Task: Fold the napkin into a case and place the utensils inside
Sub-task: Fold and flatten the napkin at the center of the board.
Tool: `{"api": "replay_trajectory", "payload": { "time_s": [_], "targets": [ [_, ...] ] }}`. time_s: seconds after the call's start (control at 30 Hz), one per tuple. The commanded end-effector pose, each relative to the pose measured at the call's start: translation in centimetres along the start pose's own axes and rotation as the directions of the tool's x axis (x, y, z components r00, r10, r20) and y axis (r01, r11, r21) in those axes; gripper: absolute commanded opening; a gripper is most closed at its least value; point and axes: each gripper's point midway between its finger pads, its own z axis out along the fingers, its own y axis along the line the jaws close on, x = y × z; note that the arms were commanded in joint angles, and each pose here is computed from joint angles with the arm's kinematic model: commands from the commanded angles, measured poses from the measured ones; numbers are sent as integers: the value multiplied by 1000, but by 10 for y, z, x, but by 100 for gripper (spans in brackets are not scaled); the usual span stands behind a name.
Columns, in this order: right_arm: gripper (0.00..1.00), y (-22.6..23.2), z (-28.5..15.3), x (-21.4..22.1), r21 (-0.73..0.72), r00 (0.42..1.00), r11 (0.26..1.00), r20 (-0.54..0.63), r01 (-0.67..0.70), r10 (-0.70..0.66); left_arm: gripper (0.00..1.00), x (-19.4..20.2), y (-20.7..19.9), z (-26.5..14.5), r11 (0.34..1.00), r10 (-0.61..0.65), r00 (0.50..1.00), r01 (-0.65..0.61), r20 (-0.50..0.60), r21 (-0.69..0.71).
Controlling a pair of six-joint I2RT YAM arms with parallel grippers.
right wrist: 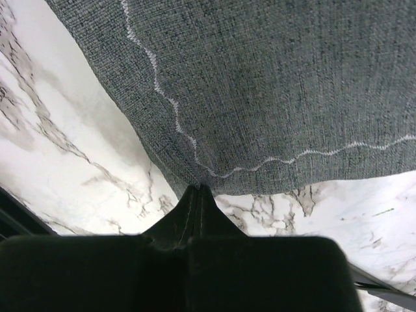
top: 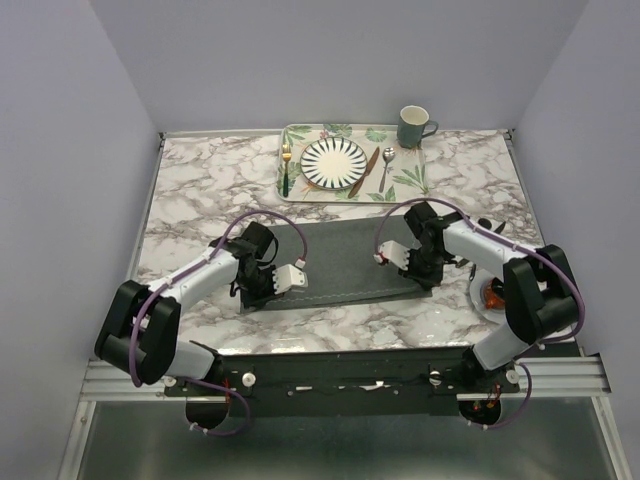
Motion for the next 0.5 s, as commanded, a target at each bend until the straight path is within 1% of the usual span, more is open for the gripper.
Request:
{"api": "replay_trajectory", "payload": {
  "time_s": [0.0,0.2,0.43,0.47],
  "targets": [
    [1,-10,-17,5,39,1000,999,-4,16,-16,0,-7,-1,-18,999,25,999,-25,20,-30],
    [1,-4,-16,2,-3,1000,1000,12,-4,4,0,-8,-5,-22,999,44,999,-44,23,-20],
    [1,0,-8,1,-43,1000,999,5,-20,20,0,3,-6,-7,1000,28,999,-28,-16,9],
    [2,0,-6,2,-50,1000,999,1,-21,21,1,3,-5,-5,1000,29,999,-28,-19,5]
  ]
}}
